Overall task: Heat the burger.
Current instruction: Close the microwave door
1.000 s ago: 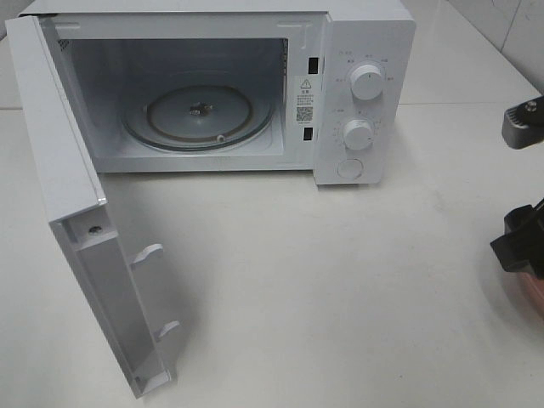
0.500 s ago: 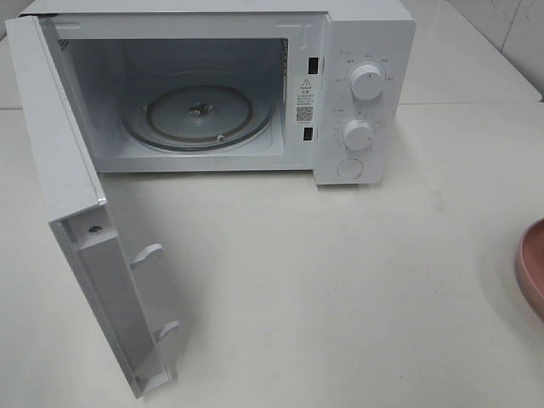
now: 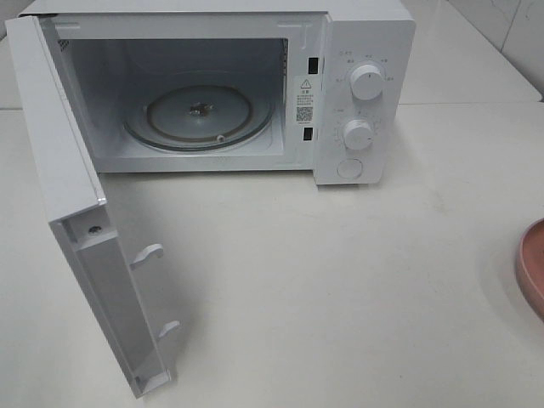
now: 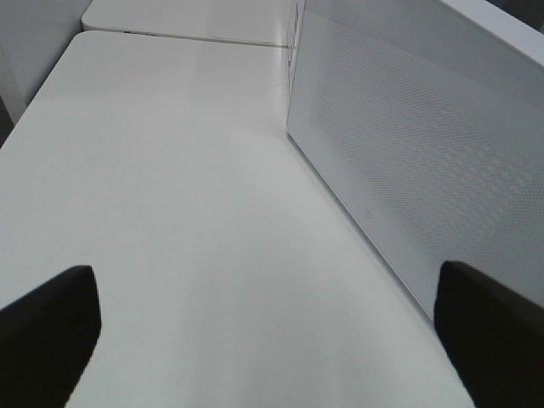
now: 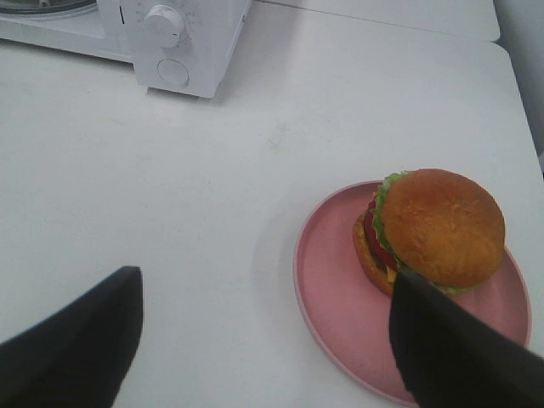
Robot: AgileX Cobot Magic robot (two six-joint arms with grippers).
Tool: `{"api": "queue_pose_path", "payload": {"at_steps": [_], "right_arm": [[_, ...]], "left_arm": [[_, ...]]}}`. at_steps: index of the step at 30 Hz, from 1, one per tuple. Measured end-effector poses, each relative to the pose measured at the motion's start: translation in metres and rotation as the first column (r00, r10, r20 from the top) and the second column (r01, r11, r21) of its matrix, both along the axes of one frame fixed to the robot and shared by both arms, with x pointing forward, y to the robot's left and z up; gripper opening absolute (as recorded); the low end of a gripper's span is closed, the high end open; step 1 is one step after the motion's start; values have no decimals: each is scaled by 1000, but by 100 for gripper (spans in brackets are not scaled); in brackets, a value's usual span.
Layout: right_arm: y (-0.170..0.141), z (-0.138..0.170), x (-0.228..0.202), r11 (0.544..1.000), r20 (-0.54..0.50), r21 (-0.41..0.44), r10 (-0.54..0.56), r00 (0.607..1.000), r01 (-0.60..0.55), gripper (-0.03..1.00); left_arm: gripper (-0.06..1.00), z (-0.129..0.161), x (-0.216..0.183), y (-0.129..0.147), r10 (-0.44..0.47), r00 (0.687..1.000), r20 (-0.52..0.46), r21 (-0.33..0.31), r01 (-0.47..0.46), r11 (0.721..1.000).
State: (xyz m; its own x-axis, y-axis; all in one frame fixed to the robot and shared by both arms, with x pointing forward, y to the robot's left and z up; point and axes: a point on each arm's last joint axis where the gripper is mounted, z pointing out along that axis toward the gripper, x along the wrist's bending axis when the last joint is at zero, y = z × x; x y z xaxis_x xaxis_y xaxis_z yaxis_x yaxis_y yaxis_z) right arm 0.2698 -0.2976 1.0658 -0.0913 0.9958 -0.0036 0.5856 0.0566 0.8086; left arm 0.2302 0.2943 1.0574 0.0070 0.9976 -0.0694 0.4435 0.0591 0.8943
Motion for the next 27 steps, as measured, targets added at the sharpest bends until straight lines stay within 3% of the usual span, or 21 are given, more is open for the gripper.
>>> {"api": "queue_pose_path", "payload": {"at_steps": [8,27], "right_arm": [[-3,-4,-22,998,102,21,-57,993,55,76],[-3,-17,-38,998,121,37,-57,991,53,76]], "left_arm": [[99,0,0,0,0,1000,0,0,0,1000],[99,0,0,0,0,1000,0,0,0,1000]]}}
